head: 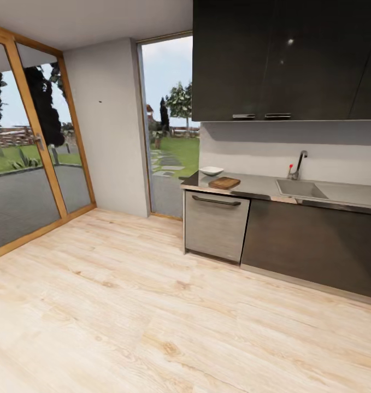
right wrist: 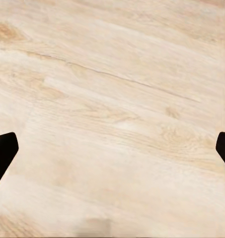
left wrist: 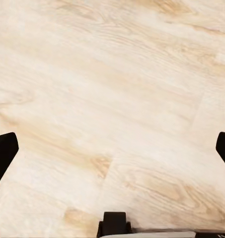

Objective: In the kitchen, take the Vidalia onion out of the sink, dice it on the chopping board with the paring knife, put the diced onion into the bowl on the countertop, then place both the paring knife and the chopping board into the sink.

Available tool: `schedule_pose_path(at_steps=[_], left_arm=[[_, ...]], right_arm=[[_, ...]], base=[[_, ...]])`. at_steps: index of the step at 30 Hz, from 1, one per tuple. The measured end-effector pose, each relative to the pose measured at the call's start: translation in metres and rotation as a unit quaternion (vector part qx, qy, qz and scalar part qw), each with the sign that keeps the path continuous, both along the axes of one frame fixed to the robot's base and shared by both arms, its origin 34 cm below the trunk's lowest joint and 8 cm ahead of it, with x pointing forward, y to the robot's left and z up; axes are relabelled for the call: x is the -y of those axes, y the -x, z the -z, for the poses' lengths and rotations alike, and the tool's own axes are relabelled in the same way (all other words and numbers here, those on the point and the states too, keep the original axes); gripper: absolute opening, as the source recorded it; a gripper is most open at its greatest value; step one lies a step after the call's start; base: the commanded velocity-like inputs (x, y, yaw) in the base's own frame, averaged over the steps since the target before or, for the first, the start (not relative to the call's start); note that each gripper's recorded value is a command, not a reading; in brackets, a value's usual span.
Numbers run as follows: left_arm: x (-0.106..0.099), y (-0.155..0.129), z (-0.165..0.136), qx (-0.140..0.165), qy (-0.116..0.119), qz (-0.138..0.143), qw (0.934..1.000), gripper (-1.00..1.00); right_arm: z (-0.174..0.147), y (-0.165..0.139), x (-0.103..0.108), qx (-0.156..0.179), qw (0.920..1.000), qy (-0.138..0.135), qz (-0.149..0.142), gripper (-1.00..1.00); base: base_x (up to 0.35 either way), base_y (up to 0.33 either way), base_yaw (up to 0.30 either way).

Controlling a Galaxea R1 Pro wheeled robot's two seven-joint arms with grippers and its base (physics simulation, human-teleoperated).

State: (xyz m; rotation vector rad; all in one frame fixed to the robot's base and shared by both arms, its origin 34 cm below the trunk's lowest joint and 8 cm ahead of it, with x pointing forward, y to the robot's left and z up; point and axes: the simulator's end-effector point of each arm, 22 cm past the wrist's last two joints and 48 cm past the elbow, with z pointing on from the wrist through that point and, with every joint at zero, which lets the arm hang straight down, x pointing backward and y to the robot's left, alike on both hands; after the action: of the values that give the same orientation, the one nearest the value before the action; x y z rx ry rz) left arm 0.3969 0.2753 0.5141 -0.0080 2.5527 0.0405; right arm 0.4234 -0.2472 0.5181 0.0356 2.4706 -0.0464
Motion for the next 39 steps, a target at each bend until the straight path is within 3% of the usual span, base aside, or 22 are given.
schedule_pose_path(at_steps=[6,9,18,39], left_arm=[[-0.009,-0.004,-0.007,0.064,-0.005,-0.002,0.9979,1.00],[-0.009,0.002,-0.006,0.078,-0.006,-0.002,0.9969,1.00],[-0.010,0.007,-0.006,0.087,-0.007,-0.002,0.9962,1.00],[-0.013,0.006,-0.007,0.091,-0.009,-0.002,0.9959,1.00]], right_arm=[[-0.015,-0.020,0.002,0.030,0.9995,0.002,0.001,1.00],[-0.019,-0.025,0.002,0.044,0.9990,0.002,0.000,1.00],[-0.035,-0.040,0.004,0.095,0.9955,0.003,0.001,1.00],[-0.034,-0.037,0.002,0.096,0.9954,0.002,0.001,1.00]], base=[[0.000,0.000,0.000],[0.000,0.000,0.000],[0.100,-0.041,0.000],[0.307,0.048,-0.058]])
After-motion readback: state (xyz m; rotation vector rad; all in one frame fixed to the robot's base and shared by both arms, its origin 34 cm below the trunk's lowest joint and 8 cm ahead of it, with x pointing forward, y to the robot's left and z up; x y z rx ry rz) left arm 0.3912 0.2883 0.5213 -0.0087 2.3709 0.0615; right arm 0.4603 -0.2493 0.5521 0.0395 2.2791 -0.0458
